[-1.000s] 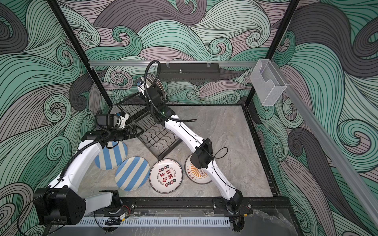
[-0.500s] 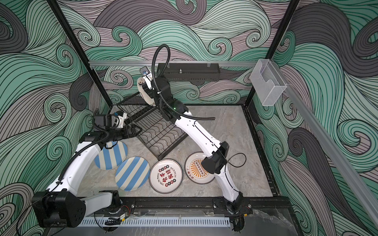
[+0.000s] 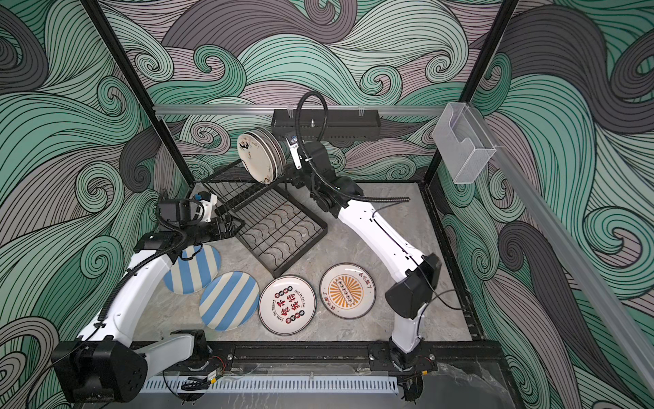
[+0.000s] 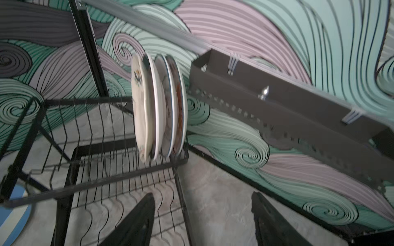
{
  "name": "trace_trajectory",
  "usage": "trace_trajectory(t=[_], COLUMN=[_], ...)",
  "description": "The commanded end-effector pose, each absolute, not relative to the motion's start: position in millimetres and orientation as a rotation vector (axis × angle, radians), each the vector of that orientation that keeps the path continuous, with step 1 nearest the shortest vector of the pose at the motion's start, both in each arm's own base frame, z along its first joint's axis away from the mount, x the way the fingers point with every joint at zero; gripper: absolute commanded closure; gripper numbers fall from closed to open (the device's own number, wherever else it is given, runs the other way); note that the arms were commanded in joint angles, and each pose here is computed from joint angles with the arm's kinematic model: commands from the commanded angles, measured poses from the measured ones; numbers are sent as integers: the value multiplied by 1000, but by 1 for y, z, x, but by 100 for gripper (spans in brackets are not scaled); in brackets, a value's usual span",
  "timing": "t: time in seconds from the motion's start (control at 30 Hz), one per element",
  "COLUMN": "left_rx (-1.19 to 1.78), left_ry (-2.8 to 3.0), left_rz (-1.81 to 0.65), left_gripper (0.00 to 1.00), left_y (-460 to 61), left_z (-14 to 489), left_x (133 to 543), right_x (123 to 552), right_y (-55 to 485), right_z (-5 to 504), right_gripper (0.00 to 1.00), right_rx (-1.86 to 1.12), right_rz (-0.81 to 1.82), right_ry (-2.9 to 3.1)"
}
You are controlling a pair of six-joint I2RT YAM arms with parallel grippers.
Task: Load plates into a dish rack
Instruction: Pick up the plate from the bottom-center of the table.
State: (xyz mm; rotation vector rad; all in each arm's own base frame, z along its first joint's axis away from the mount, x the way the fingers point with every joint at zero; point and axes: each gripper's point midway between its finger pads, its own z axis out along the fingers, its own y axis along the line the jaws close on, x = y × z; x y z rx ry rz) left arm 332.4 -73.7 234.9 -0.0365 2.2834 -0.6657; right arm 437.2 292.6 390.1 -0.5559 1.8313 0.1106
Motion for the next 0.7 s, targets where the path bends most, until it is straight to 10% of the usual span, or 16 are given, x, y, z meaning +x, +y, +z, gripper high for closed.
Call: trace_trajectory(t=[0.0, 0.67], left_rx=[-1, 7], left_ry=[2232, 2157], left_rz=[-675, -780], left_gripper=[2, 1], left_y=[-75, -93], left_z=[247, 265], left_x=[332, 330], right_x=[418, 282], right_y=[268, 152], right_z=[376, 194], right_gripper=[27, 20], right_rx=[-456, -179], right_rz=[283, 534], right_ry=[1907, 2388])
